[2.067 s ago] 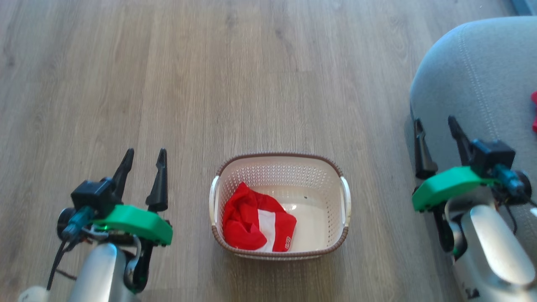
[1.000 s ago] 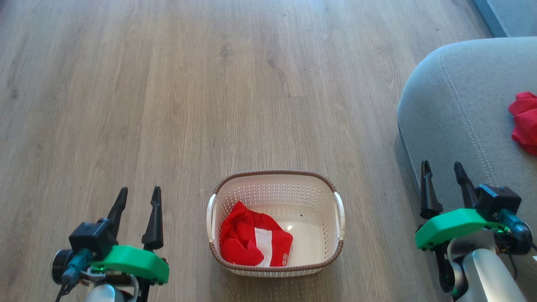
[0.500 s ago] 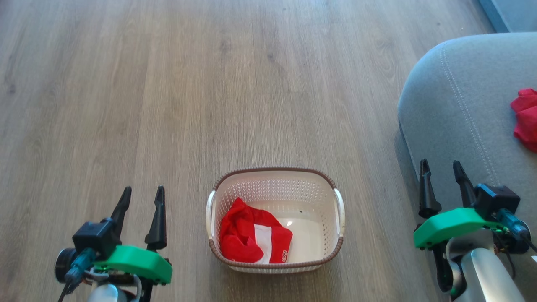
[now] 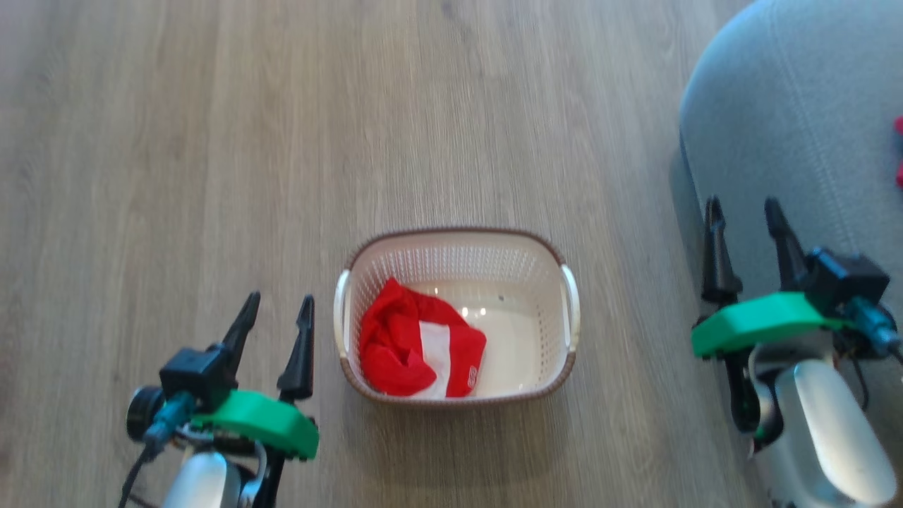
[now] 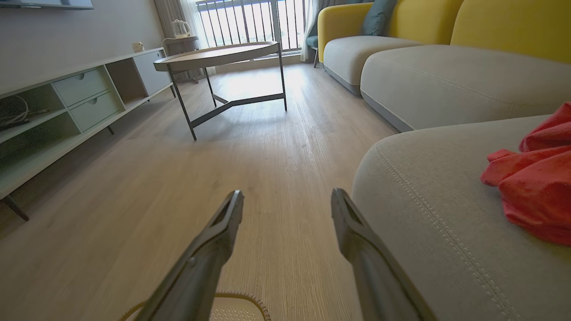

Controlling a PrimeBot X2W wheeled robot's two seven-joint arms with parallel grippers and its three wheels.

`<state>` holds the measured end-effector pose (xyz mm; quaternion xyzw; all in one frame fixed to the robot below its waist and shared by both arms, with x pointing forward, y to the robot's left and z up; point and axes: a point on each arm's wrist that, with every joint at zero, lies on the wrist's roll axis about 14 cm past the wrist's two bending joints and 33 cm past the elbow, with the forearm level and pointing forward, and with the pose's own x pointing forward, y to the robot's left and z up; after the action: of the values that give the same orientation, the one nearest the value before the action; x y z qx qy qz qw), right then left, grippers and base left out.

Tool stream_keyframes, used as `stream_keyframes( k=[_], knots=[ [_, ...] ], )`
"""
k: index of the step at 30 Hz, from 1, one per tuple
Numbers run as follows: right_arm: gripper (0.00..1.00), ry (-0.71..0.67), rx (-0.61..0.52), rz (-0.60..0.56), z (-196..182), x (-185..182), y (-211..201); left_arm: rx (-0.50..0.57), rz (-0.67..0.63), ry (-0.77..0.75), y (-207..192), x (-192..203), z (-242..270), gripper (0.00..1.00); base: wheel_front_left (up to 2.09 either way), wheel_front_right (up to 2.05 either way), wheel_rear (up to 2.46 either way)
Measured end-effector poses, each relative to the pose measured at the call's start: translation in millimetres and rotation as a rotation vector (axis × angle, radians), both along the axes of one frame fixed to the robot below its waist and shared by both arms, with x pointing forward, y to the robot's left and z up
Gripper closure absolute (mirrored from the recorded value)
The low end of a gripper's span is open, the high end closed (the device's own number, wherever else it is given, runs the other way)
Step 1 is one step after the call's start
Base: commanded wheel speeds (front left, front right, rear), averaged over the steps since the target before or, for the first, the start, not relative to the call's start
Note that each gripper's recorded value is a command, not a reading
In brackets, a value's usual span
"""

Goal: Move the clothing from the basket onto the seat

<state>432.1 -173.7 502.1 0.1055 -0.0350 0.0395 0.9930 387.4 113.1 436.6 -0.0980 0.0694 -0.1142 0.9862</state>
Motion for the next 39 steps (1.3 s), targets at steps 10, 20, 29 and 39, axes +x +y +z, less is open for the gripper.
stream_keyframes(
  k=[10, 20, 29, 39],
  knots=[
    [0.0, 0.013, -0.021, 0.014, -20, 46, 3, -0.032, -0.08, 0.107, -31, 38, -46, 0.0, 0.0, 0.0, 0.0],
    [0.0, 0.065, -0.045, 0.017, -63, 84, 2, -0.049, -0.231, 0.219, -81, 64, -104, 0.0, 0.0, 0.0, 0.0],
    [0.0, 0.102, -0.048, 0.014, -93, 100, 0, -0.025, -0.367, 0.306, -116, 68, -150, 0.0, 0.0, 0.0, 0.0],
    [0.0, 0.152, -0.058, 0.019, -133, 114, -2, 0.09, -0.569, 0.398, -147, 67, -214, 0.0, 0.0, 0.0, 0.0]
  ],
)
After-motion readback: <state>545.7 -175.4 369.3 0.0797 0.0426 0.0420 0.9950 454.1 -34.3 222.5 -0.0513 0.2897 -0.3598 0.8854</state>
